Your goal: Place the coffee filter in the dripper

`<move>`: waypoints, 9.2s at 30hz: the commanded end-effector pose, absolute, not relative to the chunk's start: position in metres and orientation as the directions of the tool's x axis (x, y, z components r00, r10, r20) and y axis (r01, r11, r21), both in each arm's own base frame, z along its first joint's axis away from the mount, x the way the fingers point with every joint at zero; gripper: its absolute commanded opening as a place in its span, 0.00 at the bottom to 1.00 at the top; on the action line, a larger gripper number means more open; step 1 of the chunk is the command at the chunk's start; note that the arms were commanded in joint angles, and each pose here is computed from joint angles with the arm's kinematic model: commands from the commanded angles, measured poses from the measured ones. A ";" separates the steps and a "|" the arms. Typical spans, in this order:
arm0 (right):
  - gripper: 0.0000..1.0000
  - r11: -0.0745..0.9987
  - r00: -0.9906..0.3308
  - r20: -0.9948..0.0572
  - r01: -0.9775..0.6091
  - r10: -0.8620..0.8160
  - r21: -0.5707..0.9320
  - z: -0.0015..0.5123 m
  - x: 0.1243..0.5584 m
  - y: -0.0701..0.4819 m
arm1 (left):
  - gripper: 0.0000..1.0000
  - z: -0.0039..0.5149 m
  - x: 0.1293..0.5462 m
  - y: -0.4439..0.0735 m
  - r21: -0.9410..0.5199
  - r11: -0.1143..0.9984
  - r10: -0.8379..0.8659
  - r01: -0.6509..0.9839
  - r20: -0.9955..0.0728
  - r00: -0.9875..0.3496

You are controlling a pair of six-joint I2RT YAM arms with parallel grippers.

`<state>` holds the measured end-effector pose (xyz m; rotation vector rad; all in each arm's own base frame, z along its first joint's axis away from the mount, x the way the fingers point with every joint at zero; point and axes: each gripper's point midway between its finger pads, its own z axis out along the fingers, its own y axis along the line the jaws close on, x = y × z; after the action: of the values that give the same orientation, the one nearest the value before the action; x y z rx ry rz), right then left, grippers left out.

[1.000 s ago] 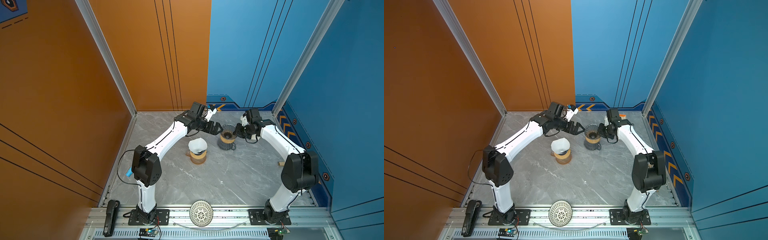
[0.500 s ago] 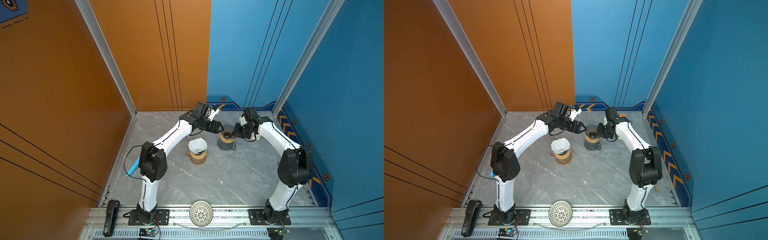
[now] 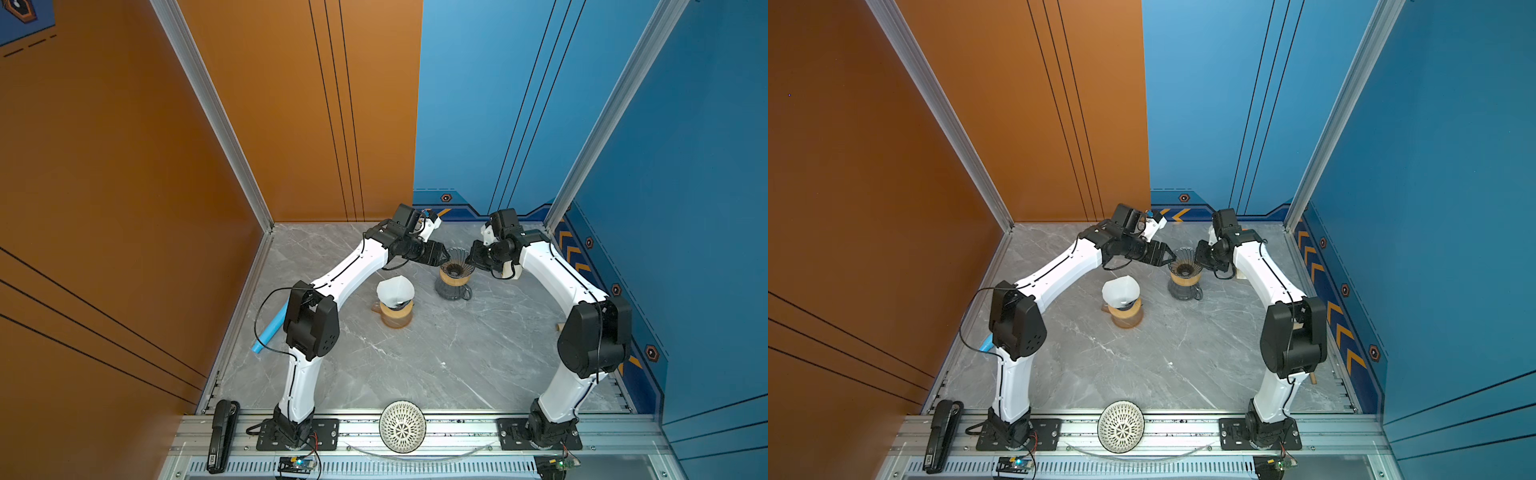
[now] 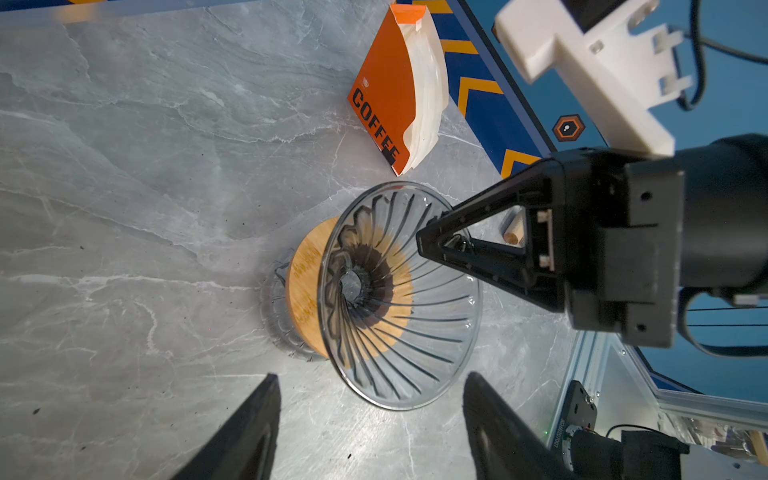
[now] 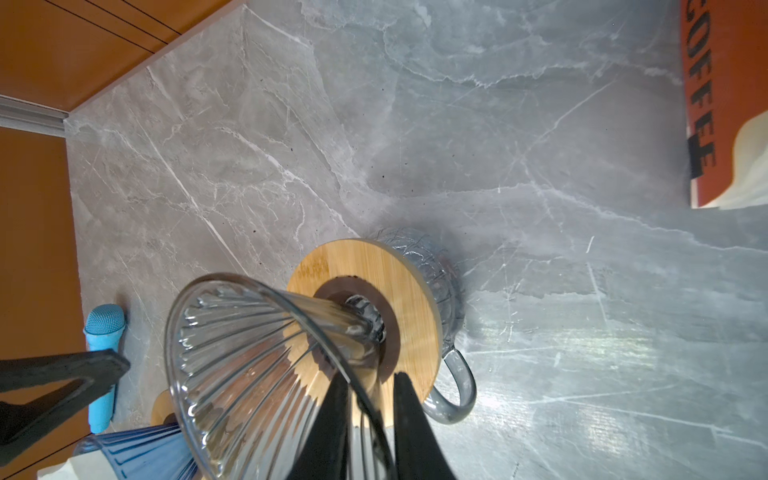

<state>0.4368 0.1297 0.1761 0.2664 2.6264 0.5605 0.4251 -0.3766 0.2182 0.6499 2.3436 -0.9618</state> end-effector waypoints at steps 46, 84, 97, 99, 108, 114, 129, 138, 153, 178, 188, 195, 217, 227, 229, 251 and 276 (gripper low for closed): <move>0.09 0.917 -0.876 -0.410 0.083 0.254 0.391 0.184 0.430 0.120 | 0.33 0.191 0.441 -0.401 -0.544 0.630 0.216 0.555 -0.563 -0.797; 0.00 0.885 -0.917 -0.181 0.269 0.356 0.380 0.142 0.417 0.109 | 0.00 0.171 0.438 -0.398 -0.585 0.666 0.183 0.462 -0.473 -0.862; 0.20 0.913 -0.883 -0.364 0.150 0.296 0.380 0.186 0.440 0.113 | 0.00 0.179 0.437 -0.396 -0.603 0.661 0.167 0.446 -0.461 -0.871; 0.20 0.923 -0.872 -0.405 0.124 0.277 0.364 0.190 0.444 0.114 | 0.00 0.180 0.437 -0.397 -0.607 0.657 0.169 0.448 -0.460 -0.872; 0.18 0.954 -0.831 -0.526 0.020 0.183 0.300 0.199 0.459 0.129 | 0.00 0.183 0.439 -0.396 -0.603 0.657 0.175 0.452 -0.461 -0.870; 0.09 0.944 -0.836 -0.503 0.049 0.217 0.326 0.195 0.461 0.129 | 0.00 0.185 0.439 -0.395 -0.606 0.656 0.174 0.450 -0.459 -0.871; 0.00 0.933 -0.881 -0.378 0.163 0.284 0.321 0.166 0.455 0.115 | 0.00 0.181 0.445 -0.397 -0.616 0.652 0.166 0.441 -0.452 -0.876; 0.00 0.941 -0.896 -0.346 0.180 0.277 0.288 0.152 0.452 0.110 | 0.00 0.162 0.446 -0.395 -0.611 0.671 0.171 0.419 -0.423 -0.890; 0.00 0.967 -0.877 -0.437 0.104 0.199 0.232 0.144 0.450 0.114 | 0.00 0.132 0.443 -0.383 -0.578 0.710 0.194 0.402 -0.388 -0.901; 0.00 0.939 -0.928 -0.237 0.222 0.286 0.262 0.109 0.432 0.106 | 0.00 0.122 0.444 -0.382 -0.622 0.706 0.166 0.340 -0.321 -0.932; 0.00 0.938 -0.907 -0.309 0.201 0.287 0.281 0.141 0.432 0.102 | 0.00 0.131 0.439 -0.399 -0.657 0.656 0.193 0.372 -0.330 -0.924; 0.00 0.943 -0.907 -0.317 0.191 0.276 0.273 0.133 0.433 0.102 | 0.00 0.124 0.439 -0.396 -0.646 0.670 0.194 0.366 -0.323 -0.926; 0.06 0.903 -0.864 -0.390 0.153 0.319 0.401 0.162 0.451 0.119 | 0.11 0.148 0.450 -0.394 -0.642 0.655 0.178 0.399 -0.381 -0.907; 0.16 0.896 -0.849 -0.425 0.115 0.312 0.429 0.184 0.457 0.125 | 0.26 0.172 0.456 -0.398 -0.647 0.636 0.160 0.421 -0.423 -0.892; 0.21 0.894 -0.850 -0.429 0.102 0.306 0.436 0.188 0.456 0.127 | 0.28 0.175 0.456 -0.399 -0.649 0.632 0.157 0.424 -0.429 -0.890; 0.37 0.961 -0.761 -0.628 -0.025 0.161 0.276 0.246 0.442 0.099 | 0.62 0.244 0.459 -0.384 -0.593 0.625 0.122 0.508 -0.568 -0.814; 0.25 0.955 -0.671 -0.689 0.275 0.274 0.112 0.175 0.436 -0.061 | 0.98 0.300 0.433 -0.339 -0.432 0.691 0.093 0.579 -0.741 -0.665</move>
<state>0.4215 -0.0557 0.1816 0.4040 2.3654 -0.0089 0.4298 -0.3469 0.2890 0.5182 2.2616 -0.9151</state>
